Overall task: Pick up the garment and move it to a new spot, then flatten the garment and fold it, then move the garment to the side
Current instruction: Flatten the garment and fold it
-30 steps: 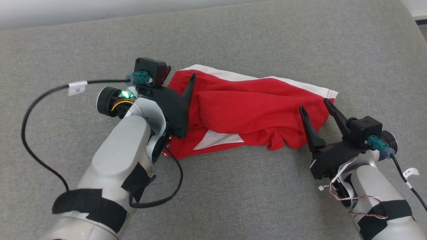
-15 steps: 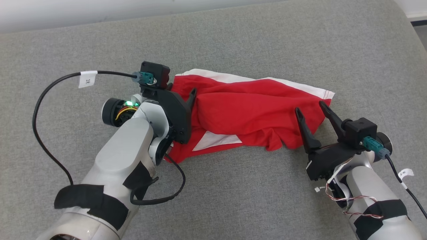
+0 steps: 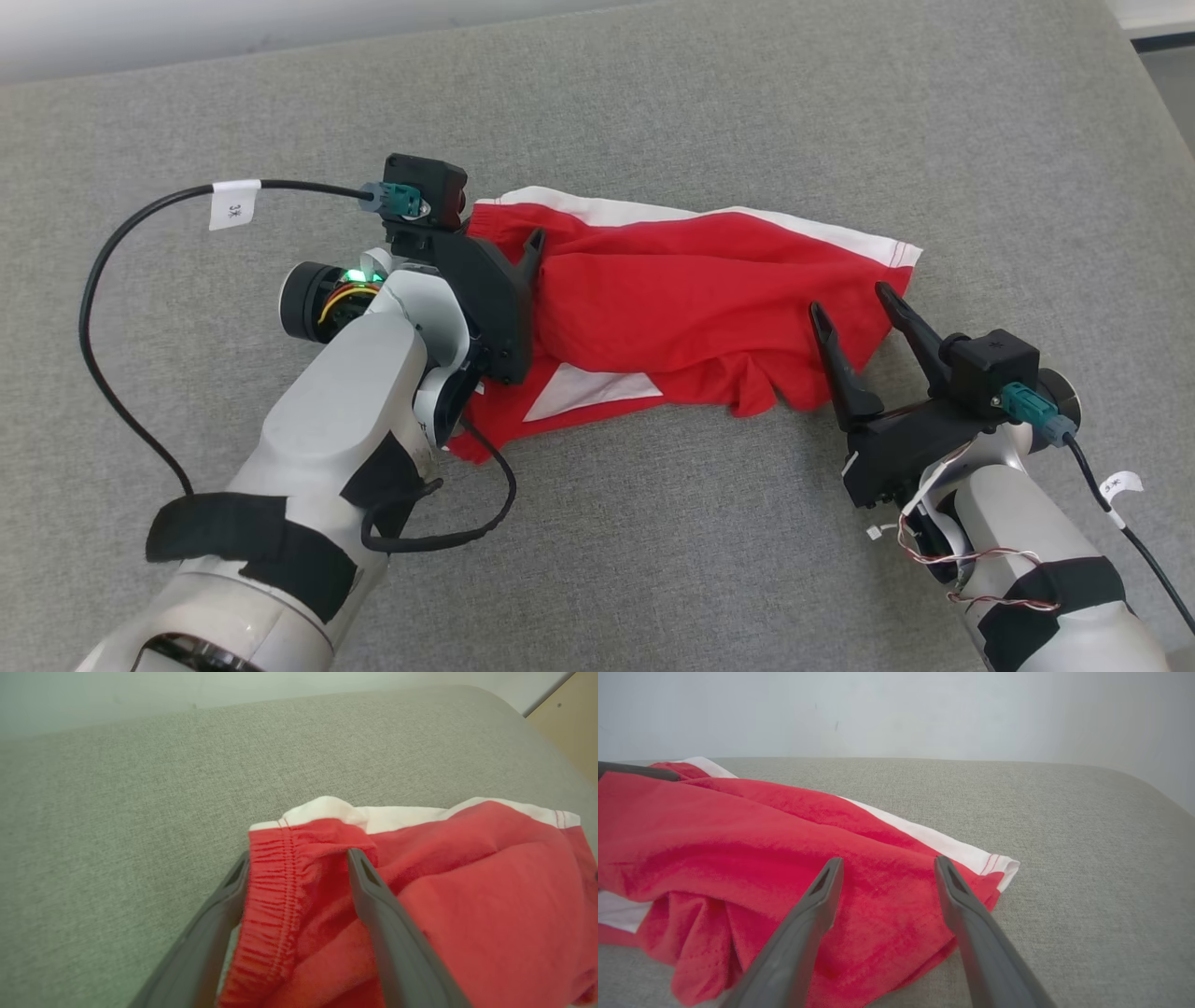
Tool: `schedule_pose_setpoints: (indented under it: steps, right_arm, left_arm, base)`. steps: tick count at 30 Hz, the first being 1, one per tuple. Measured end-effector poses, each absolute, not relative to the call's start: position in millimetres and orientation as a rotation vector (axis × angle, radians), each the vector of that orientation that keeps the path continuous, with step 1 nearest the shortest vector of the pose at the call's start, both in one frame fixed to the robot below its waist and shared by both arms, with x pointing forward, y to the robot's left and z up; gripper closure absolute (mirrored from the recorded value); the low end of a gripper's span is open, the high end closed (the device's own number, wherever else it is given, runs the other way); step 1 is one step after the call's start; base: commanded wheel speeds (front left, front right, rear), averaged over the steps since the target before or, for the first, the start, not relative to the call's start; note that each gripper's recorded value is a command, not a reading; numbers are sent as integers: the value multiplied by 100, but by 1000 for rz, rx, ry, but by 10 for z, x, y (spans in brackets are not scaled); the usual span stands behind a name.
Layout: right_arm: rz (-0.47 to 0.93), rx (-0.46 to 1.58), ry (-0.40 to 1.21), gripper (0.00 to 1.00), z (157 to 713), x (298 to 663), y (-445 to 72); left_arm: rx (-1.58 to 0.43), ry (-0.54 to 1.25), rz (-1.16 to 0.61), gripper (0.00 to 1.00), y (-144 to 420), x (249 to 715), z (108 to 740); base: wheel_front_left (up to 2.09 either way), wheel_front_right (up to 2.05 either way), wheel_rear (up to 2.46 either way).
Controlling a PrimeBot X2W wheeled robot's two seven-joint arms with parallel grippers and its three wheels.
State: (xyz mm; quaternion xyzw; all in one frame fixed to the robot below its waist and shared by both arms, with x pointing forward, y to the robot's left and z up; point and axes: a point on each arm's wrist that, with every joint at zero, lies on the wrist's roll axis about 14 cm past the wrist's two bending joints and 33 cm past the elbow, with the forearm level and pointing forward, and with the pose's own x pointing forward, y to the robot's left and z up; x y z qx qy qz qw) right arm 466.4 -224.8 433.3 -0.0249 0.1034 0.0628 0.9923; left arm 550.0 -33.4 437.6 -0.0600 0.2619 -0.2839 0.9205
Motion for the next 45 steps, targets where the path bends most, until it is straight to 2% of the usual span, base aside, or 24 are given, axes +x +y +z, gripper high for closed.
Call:
schedule_pose_setpoints:
  steps: [1,2,3,4,5,9,15,21,24,26,33,44,45]
  right_arm:
    - [127,-49,209,0,4326,4660,-2243]
    - [126,-48,211,0,4319,4656,-2241]
    - [126,-45,213,0,4313,4653,-2240]
    - [126,-43,214,0,4307,4654,-2237]
    - [126,-42,213,0,4305,4658,-2234]
    - [126,-34,205,0,4321,4699,-2223]
    - [138,-19,193,0,4345,4765,-2155]
    - [180,1,156,0,4459,4834,-1943]
    - [199,14,144,0,4501,4837,-1828]
    - [210,20,134,0,4544,4836,-1762]
    - [233,39,126,0,4585,4770,-1596]
    - [269,42,110,0,4671,4718,-1420]
    - [271,42,109,0,4675,4715,-1410]
  left_arm:
    - [-126,542,-586,0,-346,5495,4366]
    - [-125,544,-589,29,-357,5493,4359]
    - [-129,541,-592,51,-370,5497,4364]
    - [-132,532,-599,83,-388,5507,4383]
    - [-131,513,-604,100,-405,5524,4413]
    - [-116,418,-600,100,-404,5597,4537]
    - [-37,179,-594,100,-250,5736,4975]
    - [55,-128,-604,100,-54,5837,5949]
    - [79,-350,-629,100,-1,5683,6677]
    - [89,-408,-631,100,89,5519,6803]
    - [18,-342,-642,100,303,4891,6326]
    - [-133,18,-537,100,566,4058,4963]
    - [-140,48,-522,78,597,4012,4859]
  base:
    - [0,0,0]
    - [0,0,0]
    - [0,0,0]
    - [0,0,0]
    - [0,0,0]
    - [0,0,0]
    - [0,0,0]
    - [0,0,0]
    - [0,0,0]
    - [0,0,0]
    - [0,0,0]
    - [0,0,0]
    - [0,0,0]
